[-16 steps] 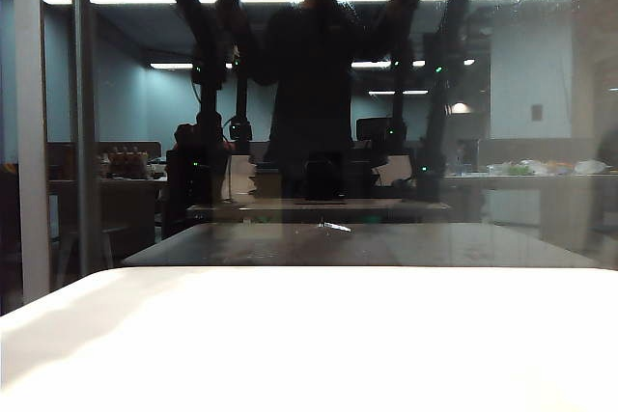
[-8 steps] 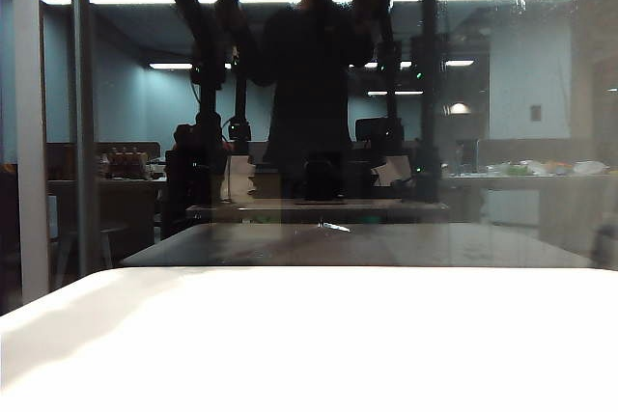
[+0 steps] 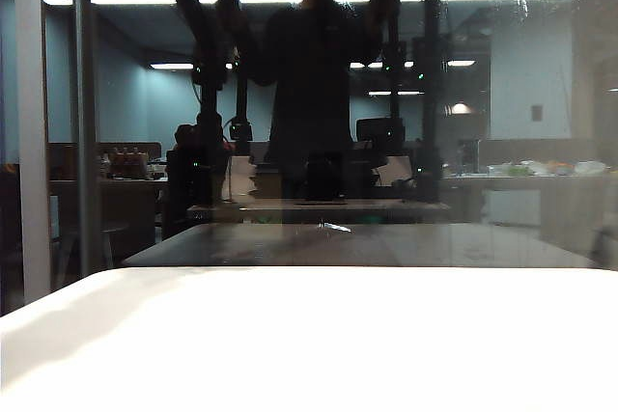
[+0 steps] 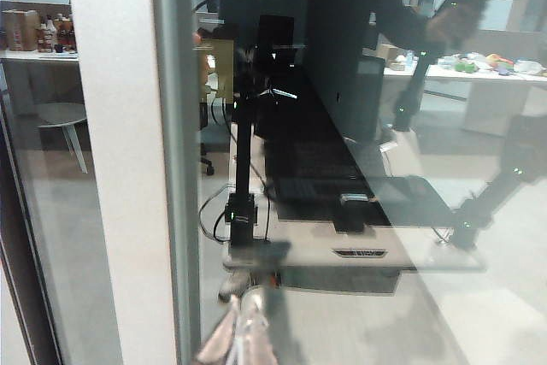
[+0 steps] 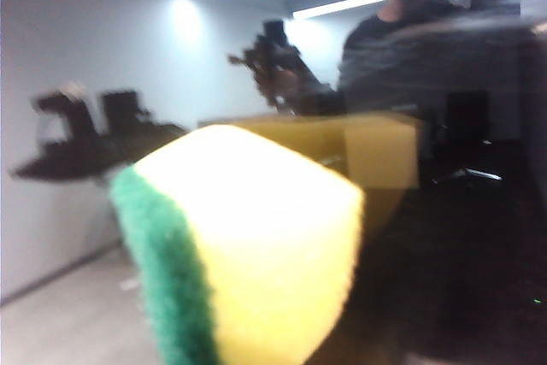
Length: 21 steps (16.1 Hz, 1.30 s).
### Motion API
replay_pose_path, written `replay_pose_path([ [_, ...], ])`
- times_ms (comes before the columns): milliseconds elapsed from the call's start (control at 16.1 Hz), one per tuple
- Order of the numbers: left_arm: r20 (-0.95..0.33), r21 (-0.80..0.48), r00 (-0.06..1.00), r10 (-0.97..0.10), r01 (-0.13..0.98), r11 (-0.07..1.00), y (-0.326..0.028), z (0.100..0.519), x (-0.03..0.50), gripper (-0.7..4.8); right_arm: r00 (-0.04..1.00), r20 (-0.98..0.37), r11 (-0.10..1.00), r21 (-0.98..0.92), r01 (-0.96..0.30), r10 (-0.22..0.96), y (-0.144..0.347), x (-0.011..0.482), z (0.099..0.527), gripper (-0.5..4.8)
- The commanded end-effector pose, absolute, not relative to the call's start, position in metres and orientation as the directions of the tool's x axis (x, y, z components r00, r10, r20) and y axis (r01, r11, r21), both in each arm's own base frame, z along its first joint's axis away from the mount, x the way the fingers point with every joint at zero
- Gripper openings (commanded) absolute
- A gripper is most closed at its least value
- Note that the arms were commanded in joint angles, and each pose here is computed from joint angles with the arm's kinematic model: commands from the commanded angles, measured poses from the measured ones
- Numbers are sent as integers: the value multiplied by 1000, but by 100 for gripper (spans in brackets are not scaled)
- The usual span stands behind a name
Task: Reach upward to find where there is water on the glass, pick up the sponge from the table, dry the water, and finally place the sponge back on the table.
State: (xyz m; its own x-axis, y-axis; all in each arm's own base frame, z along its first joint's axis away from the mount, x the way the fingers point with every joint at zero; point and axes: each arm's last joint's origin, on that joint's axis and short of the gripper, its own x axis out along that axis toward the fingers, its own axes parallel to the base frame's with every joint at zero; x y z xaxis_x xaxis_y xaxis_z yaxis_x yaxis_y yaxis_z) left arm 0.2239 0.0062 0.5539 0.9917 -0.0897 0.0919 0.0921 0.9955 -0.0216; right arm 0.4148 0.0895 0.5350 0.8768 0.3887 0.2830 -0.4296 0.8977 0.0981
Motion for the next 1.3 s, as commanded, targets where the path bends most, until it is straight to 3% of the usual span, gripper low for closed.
replay_pose_path([
  [62,123,-12,988,-90,92,996,6,558,221,-5,947,162,947,121,-298,278,61,424,522,-9],
  [992,123,21,988,-90,88,996,6,558,221,-5,993,74,994,65,84,-89,-77,373,547,-9],
  [1302,124,29,988,-90,87,996,6,558,221,-5,996,74,997,64,45,-50,-82,371,548,-9],
])
